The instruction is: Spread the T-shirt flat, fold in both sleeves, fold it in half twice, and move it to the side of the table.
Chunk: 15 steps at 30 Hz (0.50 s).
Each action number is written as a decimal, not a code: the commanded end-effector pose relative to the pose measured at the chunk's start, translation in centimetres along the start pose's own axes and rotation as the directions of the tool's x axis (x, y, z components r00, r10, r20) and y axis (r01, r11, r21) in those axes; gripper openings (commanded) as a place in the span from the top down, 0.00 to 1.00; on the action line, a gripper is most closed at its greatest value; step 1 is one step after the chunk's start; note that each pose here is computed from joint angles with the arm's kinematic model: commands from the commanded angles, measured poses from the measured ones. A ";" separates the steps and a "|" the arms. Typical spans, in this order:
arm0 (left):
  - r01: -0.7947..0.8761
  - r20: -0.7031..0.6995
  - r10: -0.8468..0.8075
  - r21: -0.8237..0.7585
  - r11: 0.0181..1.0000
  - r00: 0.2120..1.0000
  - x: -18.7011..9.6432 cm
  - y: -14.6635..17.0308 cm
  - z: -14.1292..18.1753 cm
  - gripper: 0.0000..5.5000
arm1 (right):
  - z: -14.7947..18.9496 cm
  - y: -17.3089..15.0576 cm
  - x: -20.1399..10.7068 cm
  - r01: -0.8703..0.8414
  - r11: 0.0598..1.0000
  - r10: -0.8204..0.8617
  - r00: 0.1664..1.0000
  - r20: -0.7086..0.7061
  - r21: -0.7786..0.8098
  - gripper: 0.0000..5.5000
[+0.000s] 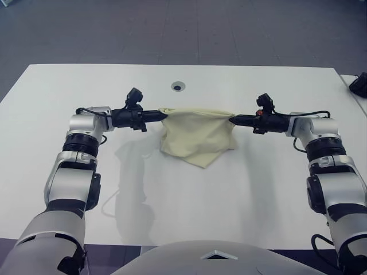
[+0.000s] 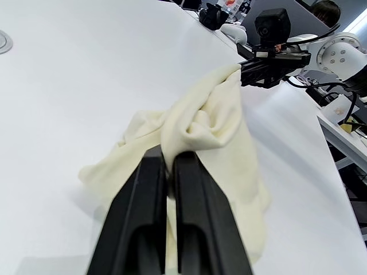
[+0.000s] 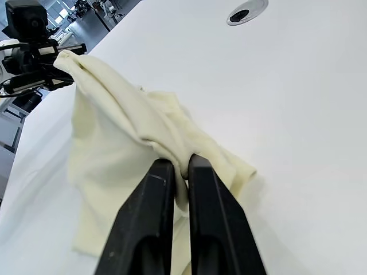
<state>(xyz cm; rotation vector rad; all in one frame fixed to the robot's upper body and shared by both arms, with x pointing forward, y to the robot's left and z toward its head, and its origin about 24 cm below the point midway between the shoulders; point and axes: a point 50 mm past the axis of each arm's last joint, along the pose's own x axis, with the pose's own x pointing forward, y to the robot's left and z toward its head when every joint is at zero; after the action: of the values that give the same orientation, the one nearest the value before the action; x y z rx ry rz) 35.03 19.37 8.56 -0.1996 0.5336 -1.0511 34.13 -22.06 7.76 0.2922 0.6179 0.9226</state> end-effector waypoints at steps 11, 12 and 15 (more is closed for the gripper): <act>-0.293 0.124 0.285 0.054 0.955 0.950 -1.2 1.8 1.3 0.62 | 2.6 -1.3 -0.8 0.304 0.952 -0.281 0.918 0.278 -0.041 0.61; -0.278 0.150 0.265 0.075 0.958 0.953 -1.0 1.4 1.8 0.60 | 3.0 -1.0 -1.0 0.319 0.946 -0.286 0.909 0.303 -0.064 0.58; -0.163 0.167 0.130 0.203 0.966 0.977 0.6 -1.7 2.5 0.51 | 3.6 0.7 -0.1 0.286 0.940 -0.220 0.925 0.309 -0.186 0.49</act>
<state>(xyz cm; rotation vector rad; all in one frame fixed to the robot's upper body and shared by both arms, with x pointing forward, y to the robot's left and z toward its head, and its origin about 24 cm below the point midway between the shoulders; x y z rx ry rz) 36.45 20.01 10.79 -0.0806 0.3291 -0.8283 36.34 -22.97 10.91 0.1754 0.2987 0.6205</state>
